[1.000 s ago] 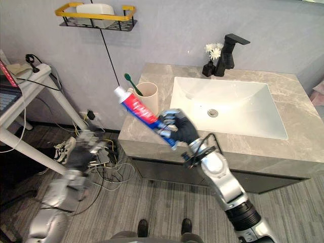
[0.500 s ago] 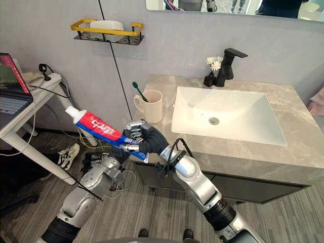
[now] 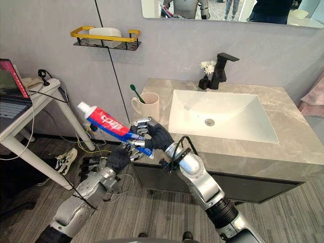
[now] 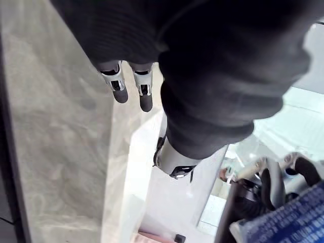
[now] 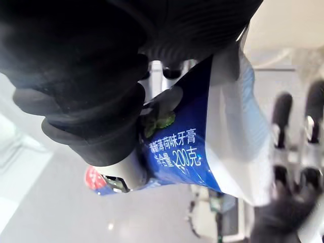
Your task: Organize washtable
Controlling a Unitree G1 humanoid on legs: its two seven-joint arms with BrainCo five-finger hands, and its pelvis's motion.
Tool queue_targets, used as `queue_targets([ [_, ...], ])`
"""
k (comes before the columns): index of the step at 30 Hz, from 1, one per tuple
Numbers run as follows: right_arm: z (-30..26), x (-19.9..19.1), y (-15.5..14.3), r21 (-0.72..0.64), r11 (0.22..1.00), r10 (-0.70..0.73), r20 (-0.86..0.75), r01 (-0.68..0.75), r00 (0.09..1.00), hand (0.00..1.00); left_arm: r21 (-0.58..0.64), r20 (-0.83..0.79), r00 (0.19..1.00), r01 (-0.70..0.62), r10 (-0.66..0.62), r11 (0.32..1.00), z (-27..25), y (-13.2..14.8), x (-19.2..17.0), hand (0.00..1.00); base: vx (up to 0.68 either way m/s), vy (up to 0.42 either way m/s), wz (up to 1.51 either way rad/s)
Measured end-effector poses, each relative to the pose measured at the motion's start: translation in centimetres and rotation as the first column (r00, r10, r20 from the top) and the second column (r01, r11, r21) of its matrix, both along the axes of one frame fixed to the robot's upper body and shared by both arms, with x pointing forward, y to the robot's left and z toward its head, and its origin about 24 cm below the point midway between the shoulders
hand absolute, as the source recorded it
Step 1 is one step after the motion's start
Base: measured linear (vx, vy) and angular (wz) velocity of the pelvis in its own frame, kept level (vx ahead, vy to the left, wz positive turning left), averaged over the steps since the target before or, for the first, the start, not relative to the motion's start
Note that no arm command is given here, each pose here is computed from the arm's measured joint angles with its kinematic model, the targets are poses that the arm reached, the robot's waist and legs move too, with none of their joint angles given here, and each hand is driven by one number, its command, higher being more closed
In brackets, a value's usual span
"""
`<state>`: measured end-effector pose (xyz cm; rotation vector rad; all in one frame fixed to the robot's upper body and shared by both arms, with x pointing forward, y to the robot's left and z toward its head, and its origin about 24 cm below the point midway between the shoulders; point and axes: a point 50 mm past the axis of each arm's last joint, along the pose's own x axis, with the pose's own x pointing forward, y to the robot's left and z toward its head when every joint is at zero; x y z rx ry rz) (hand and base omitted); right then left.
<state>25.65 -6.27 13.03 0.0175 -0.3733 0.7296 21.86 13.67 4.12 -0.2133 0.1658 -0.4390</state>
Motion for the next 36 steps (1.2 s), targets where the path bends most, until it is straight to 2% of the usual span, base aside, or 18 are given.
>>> queue_targets([
  [5, 0.3, -0.2, -1.8, 0.01, 0.998, -0.067, 0.013, 0.067, 0.998, 1.0, 0.064, -0.051, 0.999, -0.007, 0.011, 0.998, -0.9, 1.9, -1.4, 0.0, 0.0, 0.0, 0.0],
  [8, 0.1, -0.4, -2.2, 0.025, 0.997, -0.077, -0.005, 0.077, 0.997, 1.0, 0.061, -0.038, 0.999, -0.014, 0.016, 0.998, -0.2, 2.6, -1.7, 0.0, 0.0, 0.0, 0.0],
  [22, 1.5, -1.1, -2.7, 0.071, 0.995, -0.077, 0.04, 0.074, 0.996, 1.0, -0.033, 0.023, 1.0, 0.02, -0.019, 0.999, 2.7, 2.6, -1.9, 0.0, 0.0, 0.0, 0.0],
  [28, 1.5, -1.5, -3.5, 0.074, 0.992, -0.104, 0.041, 0.101, 0.994, 1.0, -0.033, 0.129, 0.99, 0.068, -0.064, 0.997, 5.6, 2.4, -2.6, 0.0, 0.01, -0.001, 0.0],
  [32, 2.4, -1.5, -4.7, 0.082, 0.987, -0.145, 0.084, 0.138, 0.986, 1.0, -0.013, 0.163, 0.982, 0.097, -0.093, 0.995, 6.8, 2.6, -2.8, 0.0, 0.02, 0.001, 0.04],
  [36, 1.7, -1.8, -4.9, 0.078, 0.986, -0.154, 0.051, 0.15, 0.987, 1.0, -0.034, 0.178, 0.978, 0.119, -0.111, 0.992, 7.5, 2.3, -3.0, 0.0, 0.0, 0.0, 0.0],
])
